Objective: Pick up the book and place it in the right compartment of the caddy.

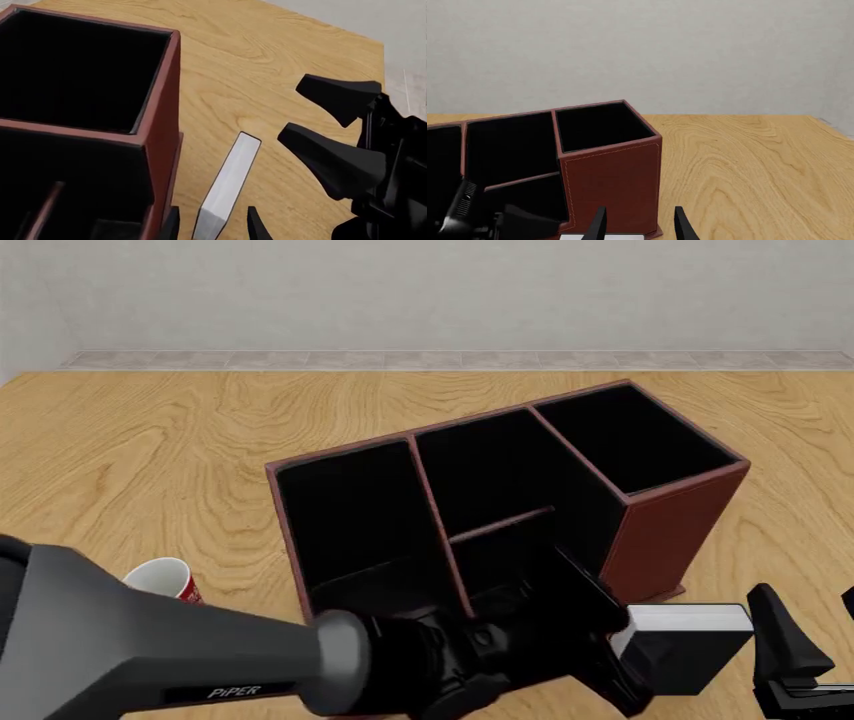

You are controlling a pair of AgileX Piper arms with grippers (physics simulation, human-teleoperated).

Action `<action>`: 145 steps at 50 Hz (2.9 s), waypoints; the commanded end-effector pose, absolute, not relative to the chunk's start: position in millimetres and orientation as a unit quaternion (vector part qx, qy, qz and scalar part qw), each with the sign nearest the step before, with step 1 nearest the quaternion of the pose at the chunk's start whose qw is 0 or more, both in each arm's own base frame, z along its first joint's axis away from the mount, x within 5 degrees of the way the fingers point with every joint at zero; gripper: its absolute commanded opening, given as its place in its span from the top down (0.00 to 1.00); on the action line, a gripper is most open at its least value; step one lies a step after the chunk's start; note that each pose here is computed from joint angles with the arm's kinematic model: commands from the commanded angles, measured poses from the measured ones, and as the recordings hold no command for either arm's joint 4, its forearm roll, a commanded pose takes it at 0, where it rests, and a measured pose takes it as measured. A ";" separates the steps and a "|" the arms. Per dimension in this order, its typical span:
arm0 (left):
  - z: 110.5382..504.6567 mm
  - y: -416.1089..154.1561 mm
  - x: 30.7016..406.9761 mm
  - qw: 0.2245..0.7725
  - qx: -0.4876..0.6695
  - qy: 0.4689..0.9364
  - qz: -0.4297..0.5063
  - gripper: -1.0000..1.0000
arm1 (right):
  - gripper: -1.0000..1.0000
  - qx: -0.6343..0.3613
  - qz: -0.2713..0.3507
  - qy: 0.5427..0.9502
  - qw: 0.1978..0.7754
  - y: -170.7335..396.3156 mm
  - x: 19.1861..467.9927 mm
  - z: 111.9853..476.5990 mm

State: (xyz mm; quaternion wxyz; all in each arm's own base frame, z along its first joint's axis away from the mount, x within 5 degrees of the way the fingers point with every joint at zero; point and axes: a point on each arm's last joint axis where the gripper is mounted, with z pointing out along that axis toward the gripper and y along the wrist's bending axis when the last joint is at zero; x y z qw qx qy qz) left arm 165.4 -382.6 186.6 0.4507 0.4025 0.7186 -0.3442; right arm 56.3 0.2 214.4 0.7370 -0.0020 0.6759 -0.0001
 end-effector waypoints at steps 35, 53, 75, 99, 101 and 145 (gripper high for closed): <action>150.9 -399.7 172.3 0.436 0.386 0.733 -0.352 1.00 | 0.00 -0.002 0.000 0.676 0.737 0.2 56.3 214.4; 157.0 -398.7 167.8 0.437 0.393 0.728 -0.352 1.00 | 0.00 -0.002 0.000 0.676 0.737 0.2 56.3 214.4; 190.2 -382.3 157.5 0.461 0.404 0.705 -0.357 1.00 | 0.00 -0.002 0.000 0.676 0.737 0.2 56.3 214.4; 210.3 -359.5 153.4 0.481 0.404 0.692 -0.357 1.00 | 0.00 -0.002 0.000 0.676 0.737 0.2 56.3 214.4; 211.5 -357.7 153.6 0.482 0.406 0.691 -0.355 1.00 | 0.00 -0.002 0.000 0.676 0.737 0.2 56.3 214.4; 231.4 -328.4 143.5 0.491 0.398 0.686 -0.361 1.00 | 0.00 -0.002 0.000 0.676 0.737 0.2 56.3 214.4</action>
